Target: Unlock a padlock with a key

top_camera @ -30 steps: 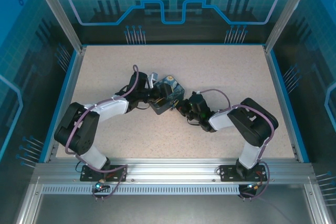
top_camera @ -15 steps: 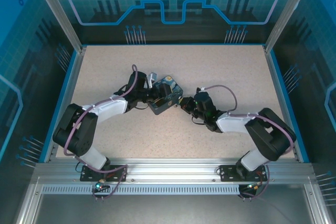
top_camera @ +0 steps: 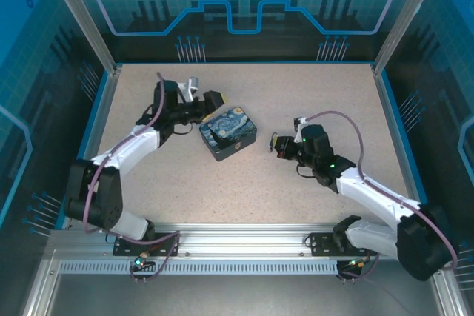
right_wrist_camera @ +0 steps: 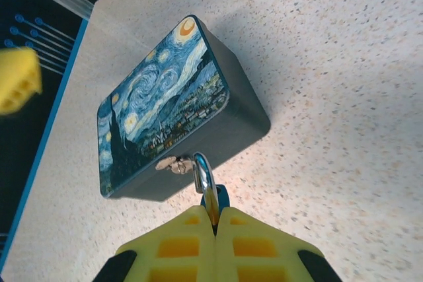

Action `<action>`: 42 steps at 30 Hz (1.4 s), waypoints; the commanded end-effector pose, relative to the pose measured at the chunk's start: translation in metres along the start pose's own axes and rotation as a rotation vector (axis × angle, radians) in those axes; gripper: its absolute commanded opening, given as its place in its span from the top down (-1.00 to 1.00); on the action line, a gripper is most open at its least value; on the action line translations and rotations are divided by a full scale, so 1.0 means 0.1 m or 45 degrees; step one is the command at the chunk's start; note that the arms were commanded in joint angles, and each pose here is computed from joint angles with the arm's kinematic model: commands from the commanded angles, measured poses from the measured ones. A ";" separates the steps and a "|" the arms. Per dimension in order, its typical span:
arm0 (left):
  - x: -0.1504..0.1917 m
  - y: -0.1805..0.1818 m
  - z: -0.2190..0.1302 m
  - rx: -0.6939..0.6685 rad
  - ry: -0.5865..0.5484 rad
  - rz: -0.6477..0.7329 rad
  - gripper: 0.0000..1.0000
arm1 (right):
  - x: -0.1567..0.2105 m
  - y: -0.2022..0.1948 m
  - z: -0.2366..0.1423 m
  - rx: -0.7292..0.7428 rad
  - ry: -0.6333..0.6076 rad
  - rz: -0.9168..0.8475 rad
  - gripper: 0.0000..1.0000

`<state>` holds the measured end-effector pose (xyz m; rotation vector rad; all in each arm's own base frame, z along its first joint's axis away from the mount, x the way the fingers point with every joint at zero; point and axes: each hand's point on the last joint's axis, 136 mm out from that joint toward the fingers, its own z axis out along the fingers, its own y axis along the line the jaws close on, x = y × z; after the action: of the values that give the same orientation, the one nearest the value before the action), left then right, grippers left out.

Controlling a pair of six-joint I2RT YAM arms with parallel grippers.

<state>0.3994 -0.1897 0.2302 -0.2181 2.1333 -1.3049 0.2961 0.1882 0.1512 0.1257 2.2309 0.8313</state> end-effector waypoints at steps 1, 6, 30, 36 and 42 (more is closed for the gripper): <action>-0.13 -0.25 -0.35 0.074 -0.076 0.109 -0.76 | 0.21 -0.01 -0.18 -0.032 0.185 -0.109 0.94; -0.12 -0.19 -0.85 0.011 -0.238 0.207 -0.83 | 0.35 0.08 -0.32 -0.129 0.334 -0.101 0.94; 0.15 0.17 -1.39 -0.164 -0.485 0.184 -0.98 | 0.99 0.18 0.54 -0.276 0.735 0.146 0.90; 0.16 0.18 -1.38 -0.165 -0.476 0.188 -0.98 | 1.14 0.03 0.63 -0.212 0.813 0.162 0.87; 0.16 0.21 -1.37 -0.180 -0.473 0.193 -0.98 | 1.25 -0.10 0.68 -0.152 0.863 0.171 0.85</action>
<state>0.3090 -0.0895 0.2567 -0.3262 1.8728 -0.9911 0.2550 0.2530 0.0362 -0.0503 2.7866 1.2110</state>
